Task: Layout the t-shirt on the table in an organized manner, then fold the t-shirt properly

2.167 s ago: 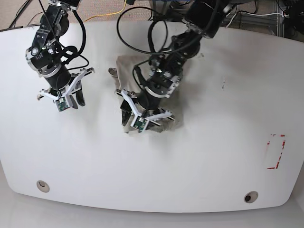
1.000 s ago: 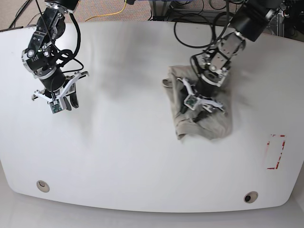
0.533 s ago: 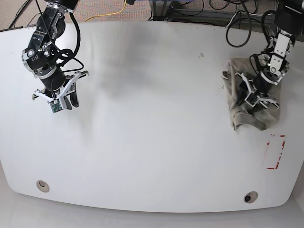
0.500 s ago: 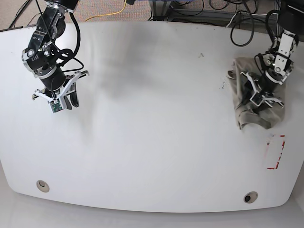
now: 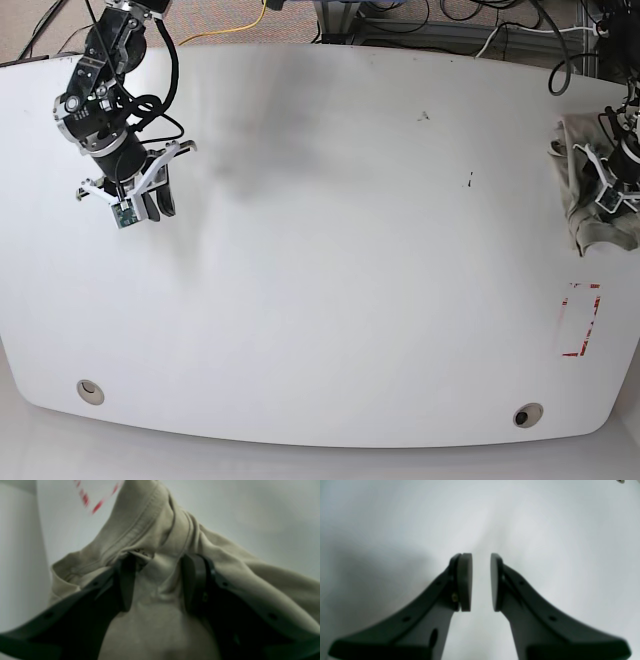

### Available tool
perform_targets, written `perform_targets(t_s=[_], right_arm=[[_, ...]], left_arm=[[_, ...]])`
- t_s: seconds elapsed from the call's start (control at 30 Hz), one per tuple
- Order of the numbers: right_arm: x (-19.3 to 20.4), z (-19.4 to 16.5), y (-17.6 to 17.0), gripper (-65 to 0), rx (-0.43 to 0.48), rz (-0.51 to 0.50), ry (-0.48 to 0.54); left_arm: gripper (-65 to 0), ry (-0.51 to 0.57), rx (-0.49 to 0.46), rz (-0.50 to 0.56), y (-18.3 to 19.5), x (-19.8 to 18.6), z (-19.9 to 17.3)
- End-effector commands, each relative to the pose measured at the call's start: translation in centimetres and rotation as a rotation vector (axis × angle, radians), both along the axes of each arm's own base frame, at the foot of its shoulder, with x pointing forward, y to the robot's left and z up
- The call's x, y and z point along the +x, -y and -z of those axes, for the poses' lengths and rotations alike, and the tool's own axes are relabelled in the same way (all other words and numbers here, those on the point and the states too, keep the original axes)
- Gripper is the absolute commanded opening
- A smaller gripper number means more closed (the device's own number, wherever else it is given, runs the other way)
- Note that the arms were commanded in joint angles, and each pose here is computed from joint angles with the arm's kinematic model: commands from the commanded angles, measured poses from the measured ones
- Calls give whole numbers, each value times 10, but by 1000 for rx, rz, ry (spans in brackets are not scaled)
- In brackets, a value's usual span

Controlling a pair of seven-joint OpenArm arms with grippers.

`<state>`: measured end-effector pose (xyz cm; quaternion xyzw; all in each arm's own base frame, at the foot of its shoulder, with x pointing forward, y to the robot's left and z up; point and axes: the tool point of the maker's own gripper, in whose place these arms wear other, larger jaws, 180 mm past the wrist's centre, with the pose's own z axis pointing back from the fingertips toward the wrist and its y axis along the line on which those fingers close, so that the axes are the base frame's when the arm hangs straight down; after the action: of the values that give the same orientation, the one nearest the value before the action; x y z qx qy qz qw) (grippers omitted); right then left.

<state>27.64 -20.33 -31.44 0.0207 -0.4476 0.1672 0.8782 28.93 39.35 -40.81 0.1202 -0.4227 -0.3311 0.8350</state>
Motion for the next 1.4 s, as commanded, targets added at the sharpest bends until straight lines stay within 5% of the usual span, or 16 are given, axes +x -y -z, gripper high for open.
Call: perform_targets(t_s=[0.0, 0.33, 0.57, 0.97, 1.37], right_arm=[[3, -11, -1, -523, 2, -5, 42], [2, -7, -9, -523, 31, 5, 36], [4, -9, -9, -523, 30, 5, 44], [15, -19, -3, -520, -3, 9, 76], [40, -11, -32, -520, -116, -92, 170]], left_arm=[[-363, -135, 98, -29, -34, -28, 17], [-363, -17, 77, -58, -43, 4, -13], [-361, 163, -42, -133, -42, 37, -58], [-363, 412, -276, -60, 20, 85, -134], [-363, 473, -546, -92, 129, 86, -120]])
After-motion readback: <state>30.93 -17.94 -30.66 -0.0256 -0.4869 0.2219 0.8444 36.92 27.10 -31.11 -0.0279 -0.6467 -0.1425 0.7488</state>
